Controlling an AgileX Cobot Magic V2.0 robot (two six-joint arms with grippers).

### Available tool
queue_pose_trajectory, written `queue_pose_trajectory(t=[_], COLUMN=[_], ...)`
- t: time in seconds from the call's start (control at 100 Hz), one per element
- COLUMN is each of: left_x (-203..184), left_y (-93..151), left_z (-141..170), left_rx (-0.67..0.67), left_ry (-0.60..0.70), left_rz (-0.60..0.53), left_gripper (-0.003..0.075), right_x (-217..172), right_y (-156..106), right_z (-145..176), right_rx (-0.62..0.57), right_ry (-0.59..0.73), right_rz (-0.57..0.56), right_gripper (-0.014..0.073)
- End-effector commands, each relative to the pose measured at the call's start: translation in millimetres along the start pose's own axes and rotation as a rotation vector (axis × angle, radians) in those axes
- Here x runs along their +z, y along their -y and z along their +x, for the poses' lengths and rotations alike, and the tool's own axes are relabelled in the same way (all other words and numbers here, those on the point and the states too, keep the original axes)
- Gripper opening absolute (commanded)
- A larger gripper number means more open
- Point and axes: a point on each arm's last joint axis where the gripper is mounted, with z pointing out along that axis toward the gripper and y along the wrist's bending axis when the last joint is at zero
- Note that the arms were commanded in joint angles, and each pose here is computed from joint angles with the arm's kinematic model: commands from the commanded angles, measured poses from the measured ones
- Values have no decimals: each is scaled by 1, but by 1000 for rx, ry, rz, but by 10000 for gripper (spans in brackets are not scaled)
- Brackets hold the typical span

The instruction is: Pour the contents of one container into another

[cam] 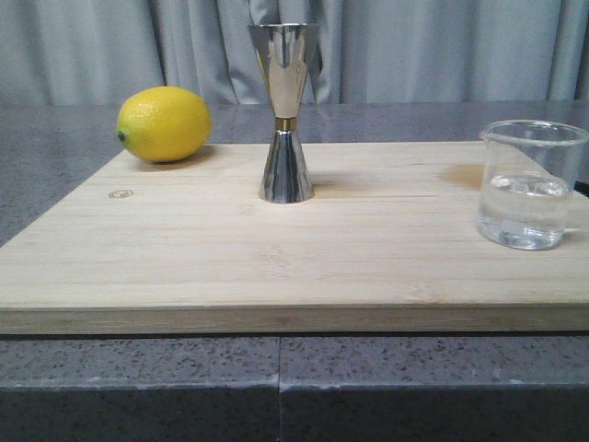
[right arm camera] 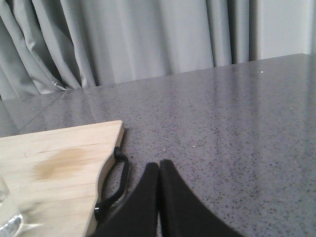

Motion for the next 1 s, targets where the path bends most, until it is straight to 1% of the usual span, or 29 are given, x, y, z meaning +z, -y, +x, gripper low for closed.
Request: queue_pose_trajectory(t=[0.0, 0.54, 0.65, 0.74, 0.82, 0.91, 0.99], left_x=[-1, -1, -1, -1, -2, -4, -7], left_y=[0, 0, 0, 0, -1, -2, -2], left_z=[1, 1, 1, -4, -11, -22, -35], left_rx=[-6, -6, -6, -13, -71, -120, -130], left_ry=[71, 71, 71, 125, 175, 211, 223], left_rz=[3, 3, 3, 0, -3, -3, 3], left_gripper=[-19, -19, -19, -19, -19, -19, -19], right_x=[-2, -2, -2, -3, -4, -5, -8], right_y=[0, 0, -1, -1, -2, -3, -5], right_z=[-5, -5, -9, -14, -20, -28, -41], right_rx=[-21, -21, -21, -21, -21, -20, -21], right_ry=[97, 97, 139, 191, 220, 211, 201], right_rz=[-6, -6, -9, -13, -15, -16, -18], right_gripper=[-72, -72, -72, -72, -72, -72, -72])
